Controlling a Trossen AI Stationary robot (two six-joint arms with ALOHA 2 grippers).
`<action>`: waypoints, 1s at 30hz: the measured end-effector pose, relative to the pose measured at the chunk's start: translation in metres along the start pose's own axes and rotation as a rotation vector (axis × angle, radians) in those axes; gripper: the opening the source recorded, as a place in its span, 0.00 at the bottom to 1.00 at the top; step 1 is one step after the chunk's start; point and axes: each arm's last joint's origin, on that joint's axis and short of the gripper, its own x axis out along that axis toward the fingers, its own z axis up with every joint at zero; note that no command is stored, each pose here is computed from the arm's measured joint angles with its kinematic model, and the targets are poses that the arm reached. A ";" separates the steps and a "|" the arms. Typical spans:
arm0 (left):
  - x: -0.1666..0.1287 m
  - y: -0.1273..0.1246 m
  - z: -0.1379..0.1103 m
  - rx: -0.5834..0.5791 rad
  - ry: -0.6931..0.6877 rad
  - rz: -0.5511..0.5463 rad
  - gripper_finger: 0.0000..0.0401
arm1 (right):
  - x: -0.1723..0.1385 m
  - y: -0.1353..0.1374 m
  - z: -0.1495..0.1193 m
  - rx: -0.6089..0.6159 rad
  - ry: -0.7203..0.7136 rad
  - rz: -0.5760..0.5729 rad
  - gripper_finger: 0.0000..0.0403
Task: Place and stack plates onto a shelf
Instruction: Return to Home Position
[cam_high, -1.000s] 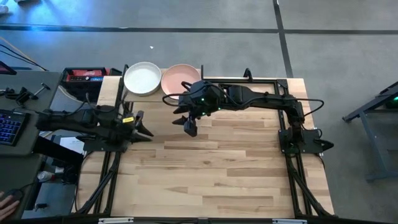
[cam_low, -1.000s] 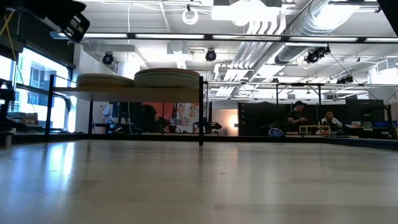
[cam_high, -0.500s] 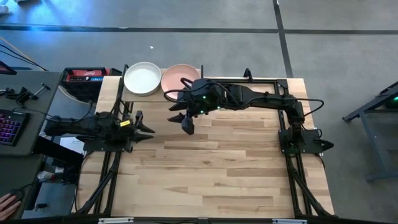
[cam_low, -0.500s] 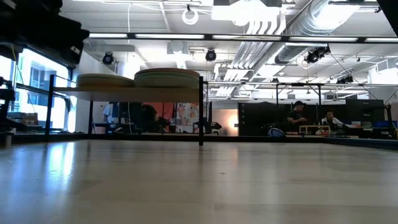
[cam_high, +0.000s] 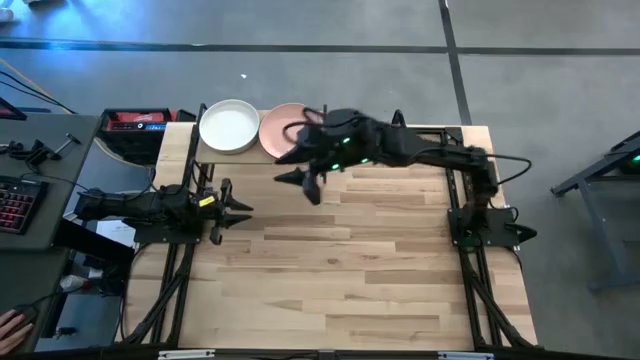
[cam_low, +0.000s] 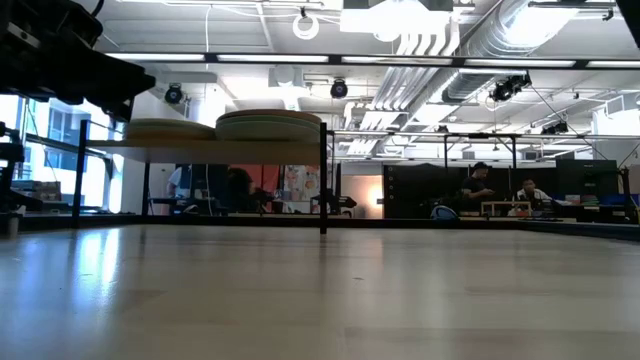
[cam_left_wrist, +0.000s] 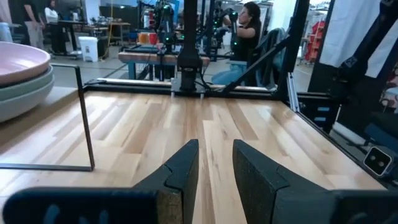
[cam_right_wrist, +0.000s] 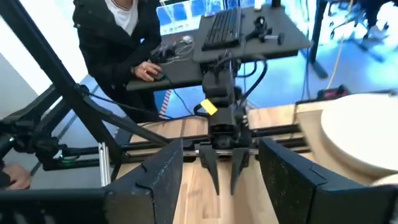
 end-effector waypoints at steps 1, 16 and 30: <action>0.000 0.000 0.000 0.003 0.000 0.003 0.22 | -0.009 0.001 0.004 -0.013 -0.003 -0.002 0.47; 0.000 0.000 0.000 -0.044 0.005 0.003 0.22 | -0.175 0.041 0.032 -0.227 -0.015 -0.234 0.47; 0.000 0.000 -0.001 0.001 0.007 0.003 0.22 | -0.301 0.050 0.016 -0.270 -0.019 -0.308 0.47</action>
